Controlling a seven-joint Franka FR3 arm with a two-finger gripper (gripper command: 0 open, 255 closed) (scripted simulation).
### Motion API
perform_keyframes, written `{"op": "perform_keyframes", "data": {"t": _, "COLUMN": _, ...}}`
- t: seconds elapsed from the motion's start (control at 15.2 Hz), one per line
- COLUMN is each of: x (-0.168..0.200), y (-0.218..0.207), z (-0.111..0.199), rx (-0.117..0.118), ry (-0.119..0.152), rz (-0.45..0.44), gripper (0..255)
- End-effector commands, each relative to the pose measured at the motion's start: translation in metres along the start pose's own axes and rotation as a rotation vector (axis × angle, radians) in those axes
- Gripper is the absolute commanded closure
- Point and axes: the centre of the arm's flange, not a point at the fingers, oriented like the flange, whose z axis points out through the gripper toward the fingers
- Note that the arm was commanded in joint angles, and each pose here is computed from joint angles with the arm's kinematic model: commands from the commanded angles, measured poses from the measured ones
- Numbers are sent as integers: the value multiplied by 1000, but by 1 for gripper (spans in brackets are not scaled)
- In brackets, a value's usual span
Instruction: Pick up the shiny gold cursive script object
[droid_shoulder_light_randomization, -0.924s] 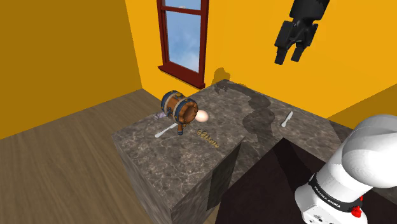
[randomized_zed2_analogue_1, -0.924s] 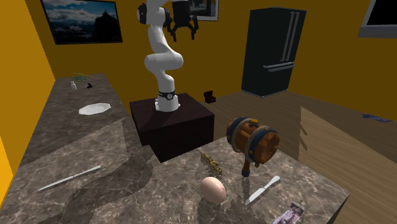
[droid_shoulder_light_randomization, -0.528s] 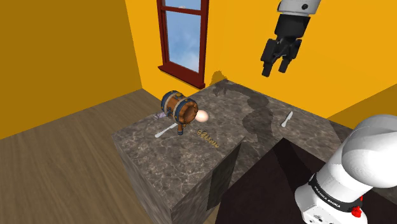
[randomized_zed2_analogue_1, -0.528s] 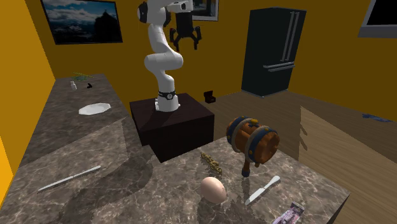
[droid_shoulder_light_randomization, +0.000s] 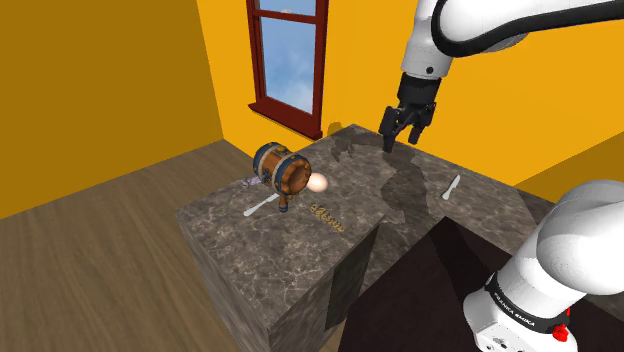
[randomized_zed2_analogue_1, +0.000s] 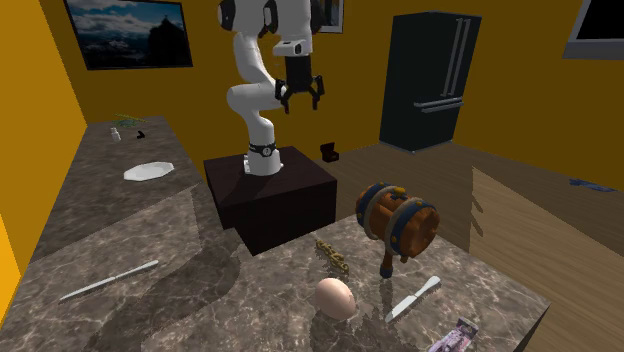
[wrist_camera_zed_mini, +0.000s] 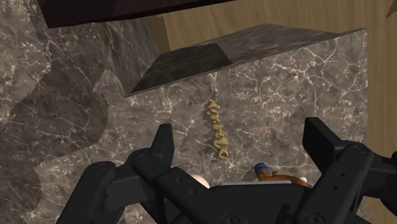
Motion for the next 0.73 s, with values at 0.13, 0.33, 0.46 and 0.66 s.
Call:
{"op": "perform_keyframes", "data": {"t": 0.13, "x": 26, "y": -5, "z": 51, "rx": -9, "ry": 6, "rz": 6, "gripper": 0}}
{"op": "perform_keyframes", "data": {"t": 0.33, "x": 44, "y": -6, "z": 86, "rx": -15, "ry": 9, "rz": 11, "gripper": 0}}
{"op": "perform_keyframes", "data": {"t": 0.46, "x": 56, "y": -7, "z": 110, "rx": -20, "ry": 10, "rz": 14, "gripper": 0}}
{"op": "perform_keyframes", "data": {"t": 0.66, "x": 74, "y": -9, "z": 145, "rx": -27, "ry": 13, "rz": 19, "gripper": 0}}
